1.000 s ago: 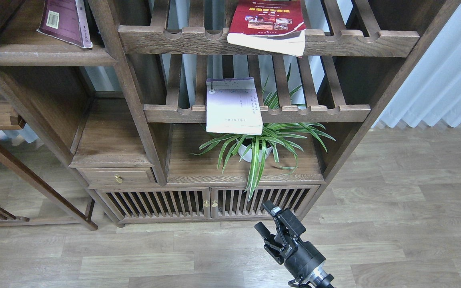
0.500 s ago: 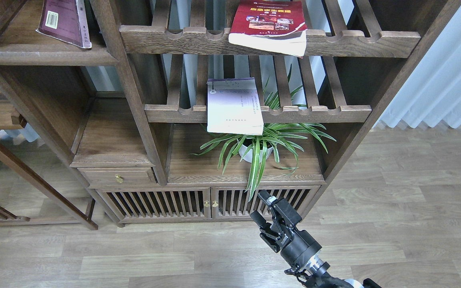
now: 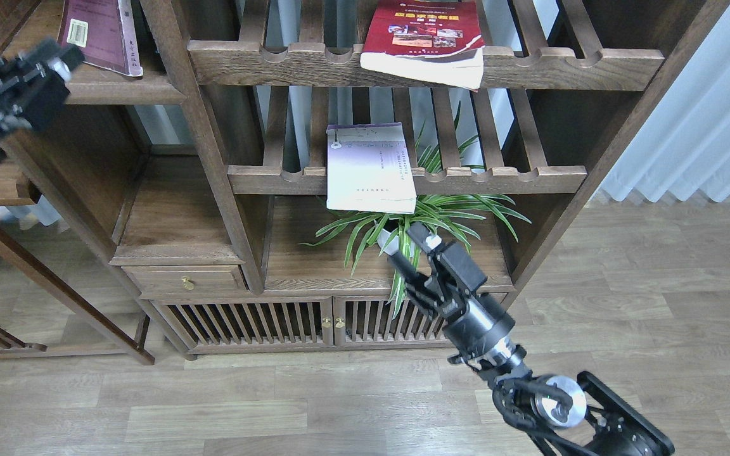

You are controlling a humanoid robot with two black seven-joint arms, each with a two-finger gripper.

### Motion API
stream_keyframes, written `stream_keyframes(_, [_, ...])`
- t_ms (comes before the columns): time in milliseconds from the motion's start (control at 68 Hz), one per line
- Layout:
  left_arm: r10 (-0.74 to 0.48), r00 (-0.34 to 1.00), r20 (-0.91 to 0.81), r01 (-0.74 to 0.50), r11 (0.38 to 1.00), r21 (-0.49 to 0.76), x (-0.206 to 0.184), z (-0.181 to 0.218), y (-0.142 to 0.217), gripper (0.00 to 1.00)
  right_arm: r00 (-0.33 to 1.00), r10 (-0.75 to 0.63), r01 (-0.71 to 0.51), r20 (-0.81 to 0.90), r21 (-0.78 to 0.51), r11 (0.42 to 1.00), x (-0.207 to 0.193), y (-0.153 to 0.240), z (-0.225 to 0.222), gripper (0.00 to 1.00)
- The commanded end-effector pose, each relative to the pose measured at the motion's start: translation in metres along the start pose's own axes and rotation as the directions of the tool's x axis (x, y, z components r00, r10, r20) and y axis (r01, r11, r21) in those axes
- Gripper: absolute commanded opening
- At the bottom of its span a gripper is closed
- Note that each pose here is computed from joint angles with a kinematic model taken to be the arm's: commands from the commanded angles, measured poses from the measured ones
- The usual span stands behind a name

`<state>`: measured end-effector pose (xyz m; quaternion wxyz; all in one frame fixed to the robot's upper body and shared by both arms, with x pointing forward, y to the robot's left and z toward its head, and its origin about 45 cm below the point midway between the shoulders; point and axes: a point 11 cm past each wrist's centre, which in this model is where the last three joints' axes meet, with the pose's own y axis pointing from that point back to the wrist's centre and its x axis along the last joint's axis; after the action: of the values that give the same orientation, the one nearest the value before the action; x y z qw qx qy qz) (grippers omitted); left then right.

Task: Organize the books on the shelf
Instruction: 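Reach the right gripper up and grasp the red book on the top shelf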

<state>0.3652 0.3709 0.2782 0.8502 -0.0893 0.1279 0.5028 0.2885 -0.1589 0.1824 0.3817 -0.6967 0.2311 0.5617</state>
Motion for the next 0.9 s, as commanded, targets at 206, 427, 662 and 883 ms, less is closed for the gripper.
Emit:
stream_keyframes(206, [0.054,0.995,-0.088,-0.050,0.998,0.045,0.006,-0.042,0.017,0.48,0.994,0.045,-0.048,-0.100,-0.030,0.998,-0.035,-0.068,-0.030,0.99])
stream_keyframes(427, [0.067,0.993,-0.097,-0.063,0.997,0.044,0.009,-0.045,0.019,0.49,0.985,0.109,-0.102,-0.135,0.059,0.993,-0.046,-0.099,-0.051,0.99])
stream_keyframes(662, [0.079,0.990,-0.119,-0.074,0.996,0.047,0.010,-0.053,0.023,0.49,0.984,0.088,-0.070,-0.157,0.120,0.990,-0.060,-0.113,-0.078,0.93])
stream_keyframes(883, [0.080,0.989,-0.124,-0.075,0.996,0.042,0.009,-0.053,0.022,0.50,0.978,0.138,-0.110,-0.157,0.175,0.978,-0.061,-0.119,-0.100,0.90])
